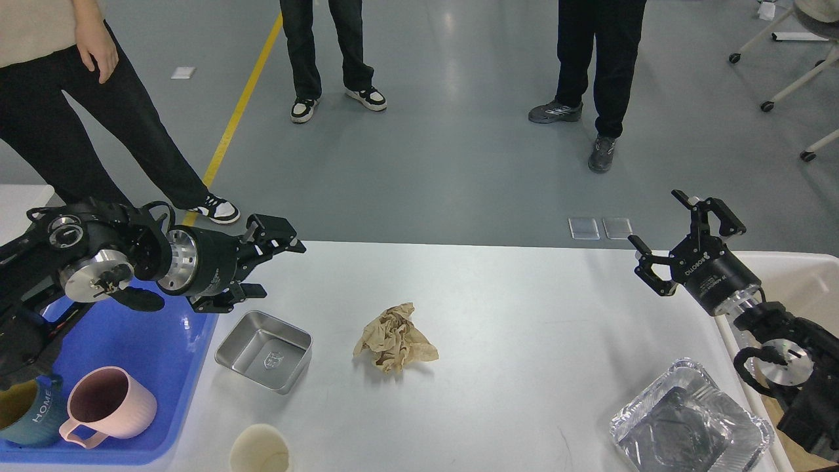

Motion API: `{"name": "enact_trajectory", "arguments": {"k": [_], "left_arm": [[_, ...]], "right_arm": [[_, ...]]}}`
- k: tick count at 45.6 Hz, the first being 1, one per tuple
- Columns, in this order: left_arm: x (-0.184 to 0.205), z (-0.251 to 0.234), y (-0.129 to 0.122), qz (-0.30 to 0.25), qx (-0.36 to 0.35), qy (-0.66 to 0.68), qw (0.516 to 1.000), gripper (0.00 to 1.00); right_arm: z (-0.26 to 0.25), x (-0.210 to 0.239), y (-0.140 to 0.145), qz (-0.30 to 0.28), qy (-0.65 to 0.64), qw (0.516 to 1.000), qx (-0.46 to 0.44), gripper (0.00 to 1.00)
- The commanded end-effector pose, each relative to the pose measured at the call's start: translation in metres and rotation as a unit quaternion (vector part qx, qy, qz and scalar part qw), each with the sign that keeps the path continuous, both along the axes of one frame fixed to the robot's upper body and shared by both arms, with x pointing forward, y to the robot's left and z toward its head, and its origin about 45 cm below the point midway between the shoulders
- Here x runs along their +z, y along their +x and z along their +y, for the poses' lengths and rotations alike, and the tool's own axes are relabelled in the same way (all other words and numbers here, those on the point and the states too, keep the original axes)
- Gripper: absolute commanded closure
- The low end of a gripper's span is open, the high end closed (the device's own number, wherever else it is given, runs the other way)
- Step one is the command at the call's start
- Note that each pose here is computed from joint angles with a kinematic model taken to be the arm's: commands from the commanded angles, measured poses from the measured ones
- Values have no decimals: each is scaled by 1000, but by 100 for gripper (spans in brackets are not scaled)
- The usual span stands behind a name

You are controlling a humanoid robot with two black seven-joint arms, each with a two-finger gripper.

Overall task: Tidy desktop
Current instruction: 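Grasp the rim of the steel tray with the left gripper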

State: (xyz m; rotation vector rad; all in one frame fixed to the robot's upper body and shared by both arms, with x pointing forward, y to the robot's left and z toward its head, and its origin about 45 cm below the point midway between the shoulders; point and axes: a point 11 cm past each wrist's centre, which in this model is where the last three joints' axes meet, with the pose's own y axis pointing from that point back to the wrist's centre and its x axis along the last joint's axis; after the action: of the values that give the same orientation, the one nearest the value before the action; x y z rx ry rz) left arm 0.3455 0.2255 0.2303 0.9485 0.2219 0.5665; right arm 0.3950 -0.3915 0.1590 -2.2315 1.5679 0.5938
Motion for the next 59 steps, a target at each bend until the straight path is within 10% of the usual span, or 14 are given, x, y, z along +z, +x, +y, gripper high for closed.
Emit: {"name": "enact_trajectory", "arguments": {"k": [1,59], "left_arm": [[-8,-5,-6,12,-26,16,999,6],[-92,58,-21,46,-2,192,980,13]], "right_arm": [[0,0,0,0,0,1000,0,0],[-4,-5,-6,6,-1,1000,-1,0]]}}
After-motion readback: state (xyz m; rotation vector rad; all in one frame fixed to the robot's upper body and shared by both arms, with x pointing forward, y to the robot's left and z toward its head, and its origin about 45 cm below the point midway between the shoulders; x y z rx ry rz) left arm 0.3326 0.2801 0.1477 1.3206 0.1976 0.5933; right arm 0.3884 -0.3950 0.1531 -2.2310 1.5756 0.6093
